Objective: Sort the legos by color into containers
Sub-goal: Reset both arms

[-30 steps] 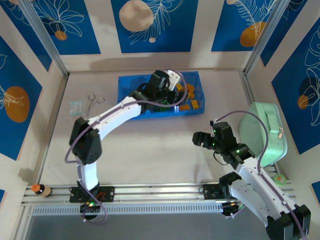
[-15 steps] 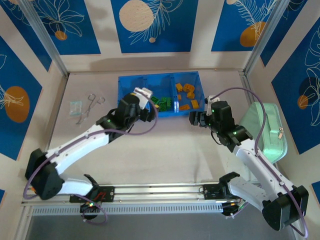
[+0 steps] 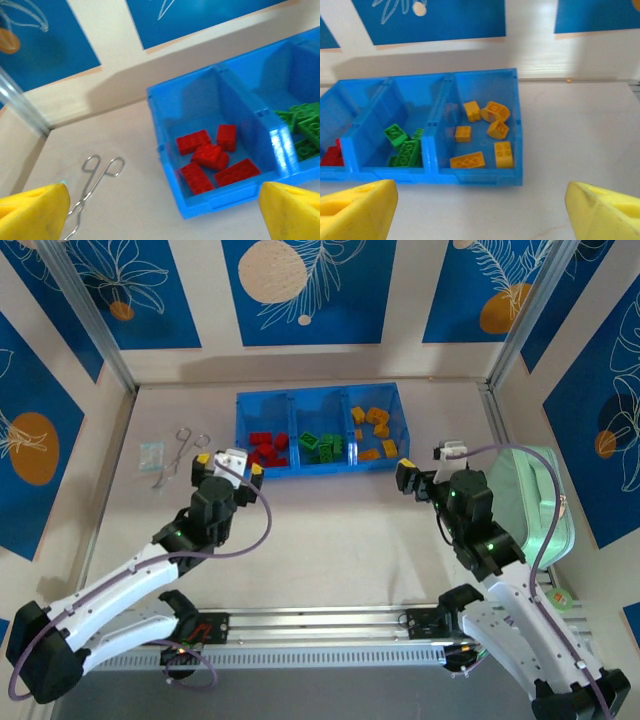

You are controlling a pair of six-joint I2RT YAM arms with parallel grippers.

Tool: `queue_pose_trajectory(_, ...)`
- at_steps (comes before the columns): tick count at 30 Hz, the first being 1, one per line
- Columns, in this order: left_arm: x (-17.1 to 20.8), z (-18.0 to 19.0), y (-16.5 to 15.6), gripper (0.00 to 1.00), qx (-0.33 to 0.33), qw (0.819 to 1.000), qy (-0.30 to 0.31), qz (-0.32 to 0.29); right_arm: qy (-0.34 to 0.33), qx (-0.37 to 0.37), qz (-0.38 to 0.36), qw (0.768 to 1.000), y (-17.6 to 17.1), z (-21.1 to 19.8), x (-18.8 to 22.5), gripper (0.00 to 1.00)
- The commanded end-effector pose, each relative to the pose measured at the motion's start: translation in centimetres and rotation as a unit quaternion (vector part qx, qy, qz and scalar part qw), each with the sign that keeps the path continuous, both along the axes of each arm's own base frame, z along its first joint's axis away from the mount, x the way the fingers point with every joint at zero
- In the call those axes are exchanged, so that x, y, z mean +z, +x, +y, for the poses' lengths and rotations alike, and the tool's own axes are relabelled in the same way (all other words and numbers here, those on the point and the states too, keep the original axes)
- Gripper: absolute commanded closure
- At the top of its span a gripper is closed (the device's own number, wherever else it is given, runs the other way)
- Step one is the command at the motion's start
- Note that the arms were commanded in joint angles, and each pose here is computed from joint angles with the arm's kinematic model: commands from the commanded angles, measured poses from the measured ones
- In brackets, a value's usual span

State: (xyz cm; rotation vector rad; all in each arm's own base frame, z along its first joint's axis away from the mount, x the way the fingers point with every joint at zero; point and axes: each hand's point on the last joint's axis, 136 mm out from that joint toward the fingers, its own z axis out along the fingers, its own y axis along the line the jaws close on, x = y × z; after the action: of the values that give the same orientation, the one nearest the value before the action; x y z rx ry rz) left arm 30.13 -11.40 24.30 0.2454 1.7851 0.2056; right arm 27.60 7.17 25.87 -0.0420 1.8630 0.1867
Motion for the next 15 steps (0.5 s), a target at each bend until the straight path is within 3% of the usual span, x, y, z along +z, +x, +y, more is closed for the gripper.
queue_pose_trajectory(1, -0.1, 3.0, -0.3, 0.03, 0.067, 0.997, 0.018, -0.016, -0.015, -0.049, -0.008, 0.999, -0.4, -2.1, -1.2, 0.12)
queue_pose_trajectory(3, -0.8, 3.8, -0.7, 0.03, 0.084, 0.996, 0.024, -0.013, -0.010, -0.072, -0.002, 0.997, -1.0, -3.0, -2.5, 0.11)
queue_pose_trajectory(4, -1.4, 4.0, -0.9, 0.04, 0.086, 0.996, 0.026, -0.010, -0.006, -0.083, 0.000, 0.997, -1.2, -3.4, -3.3, 0.03)
queue_pose_trajectory(5, -1.9, 4.0, -1.0, 0.04, 0.084, 0.996, 0.028, -0.011, -0.001, -0.091, 0.000, 0.996, -1.4, -3.7, -3.8, 0.01)
queue_pose_trajectory(15, -5.8, 7.0, -2.4, 0.03, 0.141, 0.988, 0.064, -0.005, -0.005, -0.145, 0.034, 0.989, -2.9, -6.0, -9.0, 0.01)
